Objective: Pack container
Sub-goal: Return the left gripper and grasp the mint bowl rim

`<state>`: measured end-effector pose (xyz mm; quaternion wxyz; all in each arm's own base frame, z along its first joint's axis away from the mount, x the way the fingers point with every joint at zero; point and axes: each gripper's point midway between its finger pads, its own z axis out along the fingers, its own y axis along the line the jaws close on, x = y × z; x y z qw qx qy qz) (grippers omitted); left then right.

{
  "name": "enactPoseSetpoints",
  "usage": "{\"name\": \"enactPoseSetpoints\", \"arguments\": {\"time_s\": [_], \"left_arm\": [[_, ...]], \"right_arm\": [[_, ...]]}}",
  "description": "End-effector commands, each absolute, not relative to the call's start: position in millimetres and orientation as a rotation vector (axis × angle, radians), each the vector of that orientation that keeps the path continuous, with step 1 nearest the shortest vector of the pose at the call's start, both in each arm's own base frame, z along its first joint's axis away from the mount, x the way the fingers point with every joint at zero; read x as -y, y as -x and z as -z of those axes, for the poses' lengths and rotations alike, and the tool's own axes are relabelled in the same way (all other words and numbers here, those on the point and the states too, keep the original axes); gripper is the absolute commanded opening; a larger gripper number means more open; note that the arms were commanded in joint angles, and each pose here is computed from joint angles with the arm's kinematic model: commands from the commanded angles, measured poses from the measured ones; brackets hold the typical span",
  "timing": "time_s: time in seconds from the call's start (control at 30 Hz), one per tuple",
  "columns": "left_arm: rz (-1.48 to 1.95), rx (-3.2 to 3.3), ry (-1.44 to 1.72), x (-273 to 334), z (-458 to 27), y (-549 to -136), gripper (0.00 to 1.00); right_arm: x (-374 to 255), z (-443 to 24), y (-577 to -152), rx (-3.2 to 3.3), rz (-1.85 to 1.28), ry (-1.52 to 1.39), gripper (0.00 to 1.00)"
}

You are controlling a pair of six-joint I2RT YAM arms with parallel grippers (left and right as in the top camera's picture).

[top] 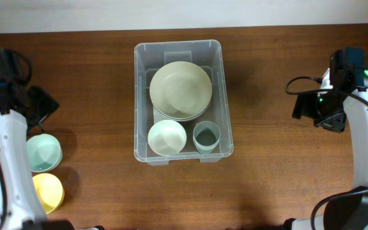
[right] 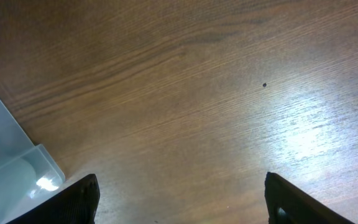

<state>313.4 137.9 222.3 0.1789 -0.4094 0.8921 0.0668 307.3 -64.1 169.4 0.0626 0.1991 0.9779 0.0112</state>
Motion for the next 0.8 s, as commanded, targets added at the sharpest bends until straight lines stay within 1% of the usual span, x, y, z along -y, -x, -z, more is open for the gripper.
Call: {"name": "enactPoseSetpoints", "arguments": {"time_s": [0.0,0.13,0.33,0.47,0.57,0.67,0.7,0.73,0.77], "left_arm": [[-0.131,-2.683,1.163,-148.7,-159.6,-312.7,0.75],[-0.144,-2.777,1.232,-158.8,-109.4,-314.9,0.75],[-0.148,-2.902,1.278,-159.8,-55.6,-316.6,0.75],[-0.15,-2.943,1.292,-159.7,-36.2,-316.3,0.74],[-0.149,-2.945,1.293,-160.8,-28.4,-319.3,0.68],[-0.15,-2.942,1.291,-161.5,-26.6,-320.7,0.5],[-0.15,-2.938,1.29,-161.9,-26.5,-321.5,0.4],[-0.15,-2.935,1.289,-162.2,-26.5,-322.3,0.33],[-0.149,-2.93,1.287,-162.7,-26.4,-323.6,0.22]], "right_arm": [[63.6,-168.6,-307.3,-2.958,-0.032,-0.603,0.81],[63.6,-168.5,-307.2,-2.959,-0.031,-0.603,0.81],[63.7,-168.4,-307.3,-2.959,-0.031,-0.603,0.81],[63.9,-168.5,-307.3,-2.958,-0.029,-0.603,0.81],[64.9,-168.4,-307.0,-2.959,-0.02,-0.603,0.81],[64.9,-168.5,-307.0,-2.958,-0.02,-0.603,0.81],[64.9,-168.3,-306.9,-2.959,-0.02,-0.603,0.8],[64.9,-168.4,-306.9,-2.959,-0.02,-0.603,0.81],[64.9,-168.4,-307.0,-2.959,-0.02,-0.603,0.81]]}}
